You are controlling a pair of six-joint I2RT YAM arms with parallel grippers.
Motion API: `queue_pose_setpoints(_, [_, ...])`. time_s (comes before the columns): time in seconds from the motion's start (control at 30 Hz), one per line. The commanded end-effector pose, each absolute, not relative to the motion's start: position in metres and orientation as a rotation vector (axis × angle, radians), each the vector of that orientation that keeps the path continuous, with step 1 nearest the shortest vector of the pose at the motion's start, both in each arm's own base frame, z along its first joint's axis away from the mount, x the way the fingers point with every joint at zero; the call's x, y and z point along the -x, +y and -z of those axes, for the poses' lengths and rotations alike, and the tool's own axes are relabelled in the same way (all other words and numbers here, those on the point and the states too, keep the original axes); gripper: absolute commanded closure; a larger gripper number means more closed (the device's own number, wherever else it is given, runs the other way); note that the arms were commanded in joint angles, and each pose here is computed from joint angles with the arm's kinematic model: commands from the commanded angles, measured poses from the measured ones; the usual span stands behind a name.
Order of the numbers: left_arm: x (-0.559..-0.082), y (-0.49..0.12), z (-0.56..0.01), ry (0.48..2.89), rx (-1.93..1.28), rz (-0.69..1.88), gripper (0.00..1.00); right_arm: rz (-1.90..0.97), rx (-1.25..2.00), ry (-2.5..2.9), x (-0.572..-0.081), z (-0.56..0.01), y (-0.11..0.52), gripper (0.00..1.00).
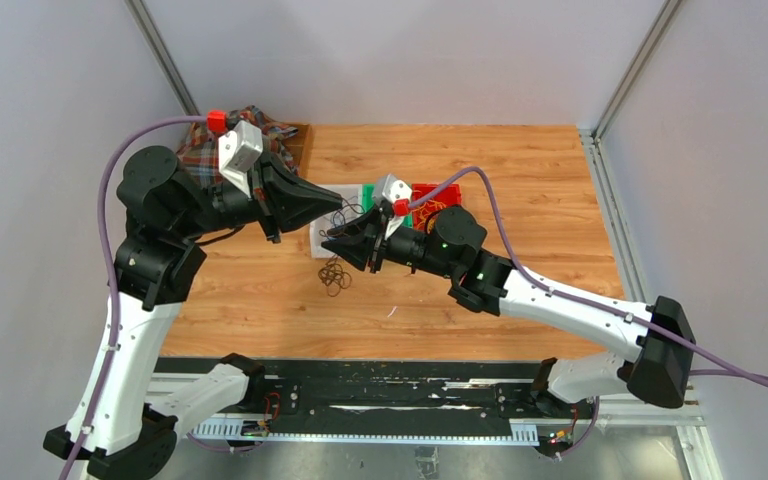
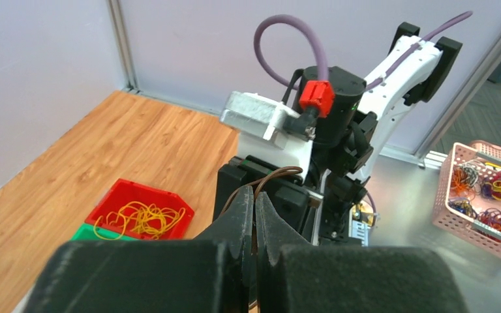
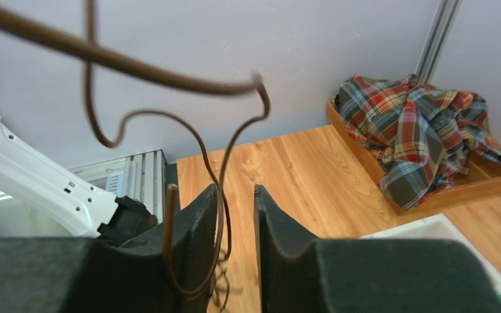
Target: Untangle the cables
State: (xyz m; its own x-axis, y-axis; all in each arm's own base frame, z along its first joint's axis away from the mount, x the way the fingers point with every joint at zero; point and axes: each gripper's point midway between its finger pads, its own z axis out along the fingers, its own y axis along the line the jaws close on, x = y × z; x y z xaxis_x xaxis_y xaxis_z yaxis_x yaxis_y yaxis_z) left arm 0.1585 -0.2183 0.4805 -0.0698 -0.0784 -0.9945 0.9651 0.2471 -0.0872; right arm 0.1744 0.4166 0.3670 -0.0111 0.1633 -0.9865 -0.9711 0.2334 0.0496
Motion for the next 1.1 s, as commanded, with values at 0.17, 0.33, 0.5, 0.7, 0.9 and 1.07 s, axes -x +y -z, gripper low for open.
queue_pose_setpoints(0.17, [-0.140,-0.218,-0.512,1.236,-0.899,1.186,1.00,-1.201,0.837,1.251,-0.178,-0.352,0.424,0.76])
queue_pose_setpoints(0.33, [-0.137,-0.217,-0.521,1.218,-0.875,1.201,1.00,-1.239,0.823,1.269,-0.178,-0.345,0.430,0.75])
queue_pose_setpoints(0.5, [-0.138,-0.216,-0.528,1.198,-0.864,1.191,1.00,-1.241,0.813,1.338,-0.182,-0.318,0.435,0.74])
queue_pose_setpoints(0.7, [-0.144,-0.217,-0.537,1.181,-0.862,1.167,1.00,-1.217,0.786,1.445,-0.191,-0.269,0.441,0.74])
queue_pose_setpoints(0.9, [-0.147,-0.219,-0.547,1.158,-0.864,1.164,1.00,-1.135,0.756,1.555,-0.202,-0.224,0.439,0.76])
queue_pose_setpoints(1.07, [-0.145,-0.215,-0.568,1.096,-0.873,1.107,1.00,-1.092,0.731,1.620,-0.206,-0.192,0.431,0.76])
